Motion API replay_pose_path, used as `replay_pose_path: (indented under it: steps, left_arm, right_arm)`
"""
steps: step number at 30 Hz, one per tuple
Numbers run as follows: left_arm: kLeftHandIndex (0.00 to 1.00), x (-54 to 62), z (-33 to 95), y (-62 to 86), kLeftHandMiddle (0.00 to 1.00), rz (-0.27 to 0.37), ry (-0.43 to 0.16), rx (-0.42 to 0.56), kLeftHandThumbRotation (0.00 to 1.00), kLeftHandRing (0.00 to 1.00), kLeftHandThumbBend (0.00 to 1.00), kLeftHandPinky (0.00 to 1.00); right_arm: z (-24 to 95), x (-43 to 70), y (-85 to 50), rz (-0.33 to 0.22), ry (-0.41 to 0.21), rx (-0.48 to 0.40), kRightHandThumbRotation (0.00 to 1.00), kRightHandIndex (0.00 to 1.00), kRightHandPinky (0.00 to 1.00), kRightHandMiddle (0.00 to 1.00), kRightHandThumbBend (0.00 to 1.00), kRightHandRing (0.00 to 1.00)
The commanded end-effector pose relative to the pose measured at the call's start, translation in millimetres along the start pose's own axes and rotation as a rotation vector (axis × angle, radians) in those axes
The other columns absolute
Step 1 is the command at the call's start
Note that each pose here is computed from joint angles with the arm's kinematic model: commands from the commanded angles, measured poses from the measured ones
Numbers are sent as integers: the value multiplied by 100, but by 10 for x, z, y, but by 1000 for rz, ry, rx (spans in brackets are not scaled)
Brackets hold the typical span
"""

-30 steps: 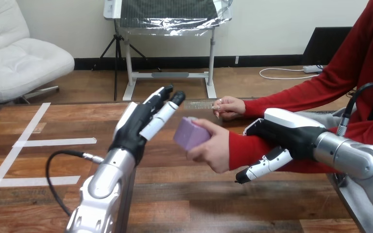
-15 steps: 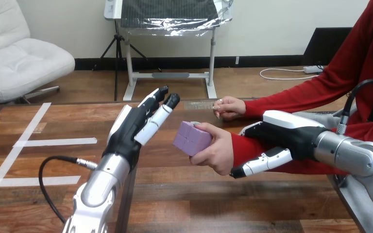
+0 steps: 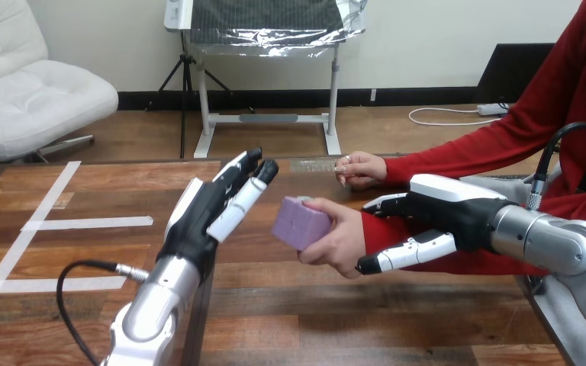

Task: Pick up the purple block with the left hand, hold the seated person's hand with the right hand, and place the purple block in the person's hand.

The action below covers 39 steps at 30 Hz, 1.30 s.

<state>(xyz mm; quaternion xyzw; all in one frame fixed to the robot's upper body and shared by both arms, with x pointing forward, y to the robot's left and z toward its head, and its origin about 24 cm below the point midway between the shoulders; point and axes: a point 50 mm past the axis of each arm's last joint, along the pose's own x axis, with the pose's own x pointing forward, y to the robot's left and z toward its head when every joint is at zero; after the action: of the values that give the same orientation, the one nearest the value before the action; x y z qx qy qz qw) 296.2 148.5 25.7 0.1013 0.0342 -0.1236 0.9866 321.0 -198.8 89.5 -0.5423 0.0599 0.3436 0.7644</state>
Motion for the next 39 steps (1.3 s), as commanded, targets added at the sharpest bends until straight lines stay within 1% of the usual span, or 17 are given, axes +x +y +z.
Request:
replay_pose_path:
  steps: [1, 4, 11, 12, 16, 19, 20, 22, 23, 25, 26, 29, 31, 32, 35, 37, 39]
  left_arm:
    - [89, -1, 200, 83, 94, 23, -95, -5, 84, 95, 62, 91]
    - [88, -30, 181, 87, 93, 30, -93, -14, 83, 94, 63, 90]
    - [86, -104, 128, 106, 92, 44, -96, -64, 82, 93, 63, 87]
    - [85, -112, 124, 107, 91, 45, -98, -71, 81, 92, 61, 87]
    - [83, -138, 113, 112, 90, 46, -106, -87, 80, 91, 57, 86]
    - [82, -167, 103, 117, 90, 46, -111, -98, 79, 91, 55, 86]
    - [82, -183, 100, 120, 89, 48, -114, -99, 79, 90, 54, 85]
    - [81, -199, 97, 124, 88, 49, -117, -99, 79, 89, 51, 85]
    - [81, -220, 97, 128, 88, 49, -123, -96, 79, 89, 50, 85]
    - [80, -241, 99, 133, 87, 49, -129, -93, 78, 88, 48, 84]
    - [80, -260, 105, 135, 87, 52, -136, -92, 78, 88, 48, 84]
    - [79, -293, 117, 136, 86, 59, -146, -92, 78, 87, 46, 83]
    - [78, -305, 123, 135, 85, 63, -150, -93, 77, 86, 45, 82]
    - [78, -327, 133, 136, 85, 67, -159, -90, 77, 86, 45, 82]
    - [77, -370, 156, 141, 84, 74, -177, -83, 76, 85, 45, 81]
    - [76, -389, 167, 144, 83, 75, -186, -82, 75, 83, 44, 79]
    - [75, -416, 183, 151, 82, 77, -201, -82, 74, 82, 42, 77]
  right_arm:
    - [64, -60, -178, -56, -25, 4, 80, 91, 78, 89, 100, 90]
    - [57, -70, -184, -56, -22, 10, 81, 92, 84, 91, 100, 92]
    - [56, -94, -217, -71, -7, 9, 82, 94, 91, 94, 100, 95]
    - [57, -97, -221, -74, -6, 8, 83, 95, 94, 94, 100, 95]
    - [64, -110, -233, -87, 5, 10, 83, 95, 96, 94, 100, 95]
    - [72, -125, -243, -113, 15, 10, 84, 95, 97, 94, 100, 95]
    - [74, -132, -245, -135, 21, 6, 84, 95, 97, 94, 100, 95]
    - [77, -138, -245, -160, 29, 2, 87, 94, 94, 93, 100, 93]
    - [79, -143, -241, -196, 38, -11, 88, 94, 93, 93, 100, 93]
    - [82, -149, -235, -236, 47, -25, 92, 93, 88, 92, 100, 91]
    - [84, -154, -229, -271, 48, -28, 94, 93, 86, 91, 100, 91]
    - [89, -162, -214, -335, 44, -24, 97, 91, 81, 89, 100, 88]
    - [88, -164, -207, -363, 42, -17, 98, 90, 76, 87, 100, 85]
    - [91, -172, -199, -399, 37, 4, 99, 90, 75, 87, 100, 85]
    - [100, -193, -186, -463, 26, 49, 99, 89, 73, 86, 100, 83]
    - [106, -207, -182, -485, 18, 68, 100, 90, 71, 86, 100, 83]
    - [123, -234, -171, -524, -10, 105, 100, 90, 70, 87, 100, 83]
